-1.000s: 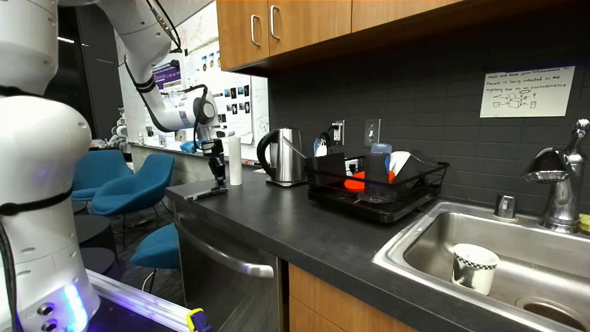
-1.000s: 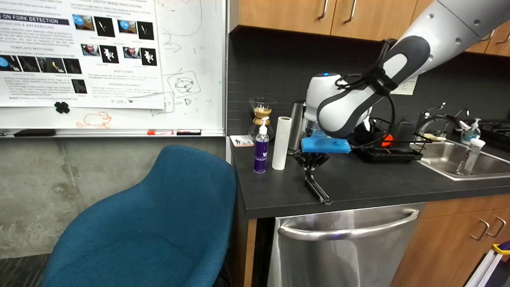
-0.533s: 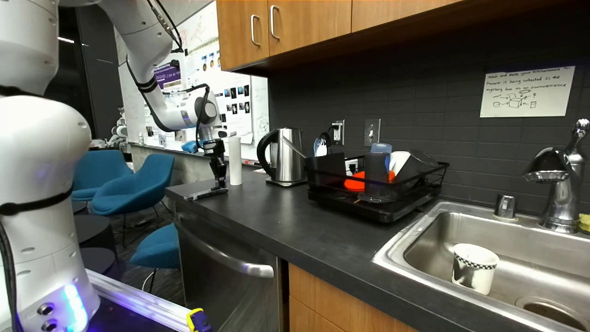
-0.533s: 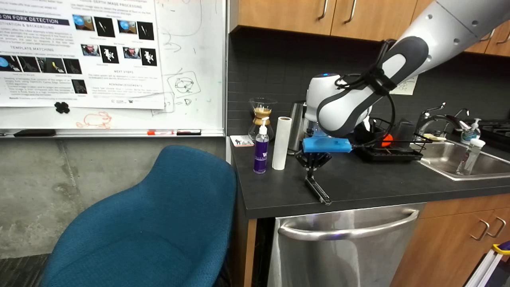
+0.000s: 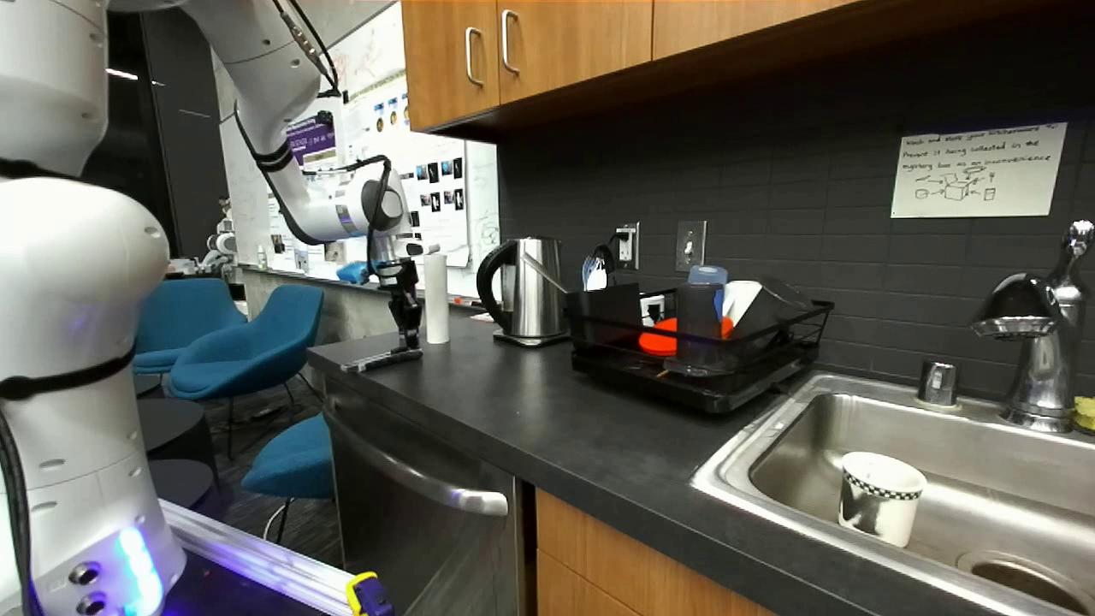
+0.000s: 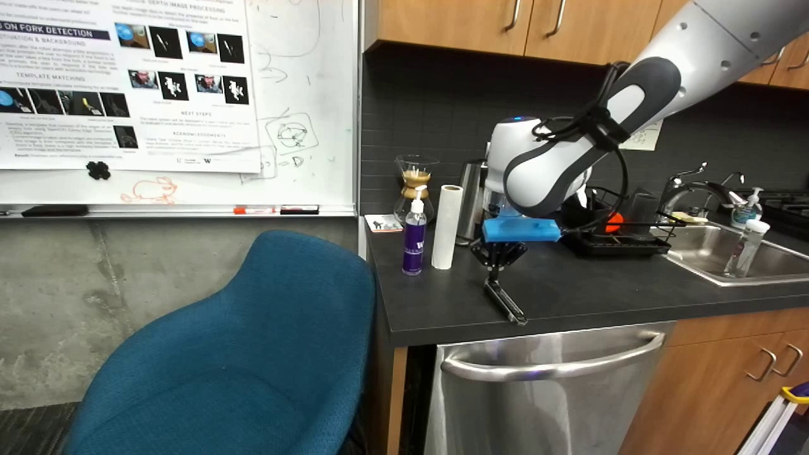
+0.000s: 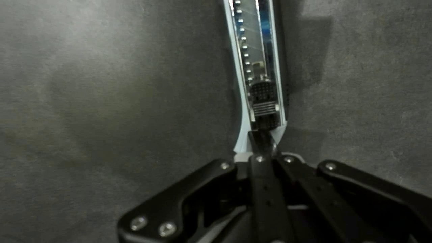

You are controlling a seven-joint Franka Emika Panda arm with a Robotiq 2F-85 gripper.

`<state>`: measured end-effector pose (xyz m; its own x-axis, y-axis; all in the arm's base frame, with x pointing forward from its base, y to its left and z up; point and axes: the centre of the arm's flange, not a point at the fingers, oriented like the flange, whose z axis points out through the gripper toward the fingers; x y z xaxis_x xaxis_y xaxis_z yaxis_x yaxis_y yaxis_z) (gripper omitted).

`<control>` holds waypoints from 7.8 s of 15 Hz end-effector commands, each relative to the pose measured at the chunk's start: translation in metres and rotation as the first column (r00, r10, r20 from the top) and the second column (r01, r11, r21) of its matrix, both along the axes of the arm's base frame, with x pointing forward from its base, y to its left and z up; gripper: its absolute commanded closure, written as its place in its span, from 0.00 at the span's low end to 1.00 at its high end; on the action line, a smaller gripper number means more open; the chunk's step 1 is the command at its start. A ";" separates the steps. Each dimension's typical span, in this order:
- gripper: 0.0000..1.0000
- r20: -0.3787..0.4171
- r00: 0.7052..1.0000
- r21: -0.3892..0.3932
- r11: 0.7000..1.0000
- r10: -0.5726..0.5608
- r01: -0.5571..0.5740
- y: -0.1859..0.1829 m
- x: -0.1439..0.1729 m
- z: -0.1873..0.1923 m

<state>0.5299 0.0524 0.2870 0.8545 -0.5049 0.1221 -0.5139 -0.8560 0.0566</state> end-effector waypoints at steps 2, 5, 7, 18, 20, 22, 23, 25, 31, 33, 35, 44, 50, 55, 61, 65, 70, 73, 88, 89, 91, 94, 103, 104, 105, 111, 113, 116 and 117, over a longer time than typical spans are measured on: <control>1.00 -0.041 0.999 0.002 1.000 0.017 -0.017 -0.004 -0.022 -0.005; 1.00 -0.045 0.999 0.003 1.000 0.023 -0.023 -0.003 -0.027 -0.006; 1.00 -0.051 0.998 0.004 1.000 0.026 -0.026 -0.003 -0.032 -0.008; 1.00 -0.067 0.997 0.008 1.000 0.028 -0.027 -0.004 -0.059 -0.011; 1.00 -0.073 0.997 0.011 1.000 0.029 -0.029 -0.003 -0.066 -0.013; 1.00 -0.065 0.997 0.016 0.999 0.031 -0.030 -0.001 -0.067 -0.011; 1.00 -0.057 0.998 0.017 0.999 0.032 -0.031 0.001 -0.067 -0.010; 1.00 -0.037 0.999 0.017 0.999 0.033 -0.032 0.003 -0.066 -0.006; 0.73 -0.009 1.000 0.054 0.998 0.015 -0.015 -0.003 -0.080 0.008; 0.70 0.003 1.000 0.087 0.996 -0.002 0.002 -0.008 -0.088 0.012; 0.60 0.015 1.000 0.116 0.993 -0.019 0.018 -0.012 -0.095 0.015; 0.02 0.062 0.995 0.260 0.964 -0.083 0.065 -0.033 -0.130 0.031; 0.00 0.081 0.991 0.308 0.948 -0.105 0.075 -0.043 -0.151 0.038; 0.00 0.072 0.995 0.362 0.932 -0.068 0.037 -0.053 -0.163 0.024; 0.00 0.065 0.997 0.423 0.906 -0.043 0.011 -0.074 -0.175 0.013; 0.00 0.038 0.998 0.416 0.909 -0.054 0.034 -0.080 -0.178 0.014; 0.00 0.084 0.995 0.431 0.898 0.053 -0.084 -0.064 -0.183 0.034; 0.00 0.097 0.987 0.409 0.899 0.125 -0.154 -0.052 -0.184 0.054; 0.00 0.014 0.879 -0.262 0.851 0.476 -0.456 0.117 -0.226 0.087; 0.00 -0.002 0.876 -0.289 0.839 0.482 -0.461 0.128 -0.231 0.080; 0.00 -0.028 0.871 -0.325 0.819 0.491 -0.473 0.149 -0.237 0.065; 0.00 -0.059 0.859 -0.337 0.800 0.509 -0.497 0.179 -0.244 0.045; 0.00 -0.101 0.841 -0.305 0.788 0.531 -0.535 0.224 -0.231 0.019; 0.00 -0.100 0.845 -0.315 0.789 0.526 -0.528 0.226 -0.228 0.015; 0.00 -0.091 0.850 -0.344 0.785 0.518 -0.515 0.227 -0.225 0.009; 0.00 -0.101 0.924 -0.454 0.809 0.369 -0.373 0.232 -0.204 -0.009; 0.00 -0.127 0.944 -0.471 0.819 0.306 -0.328 0.236 -0.202 -0.009; 0.00 -0.147 0.954 -0.485 0.821 0.263 -0.301 0.241 -0.196 -0.012; 0.00 -0.151 0.954 -0.478 0.826 0.259 -0.300 0.243 -0.192 -0.013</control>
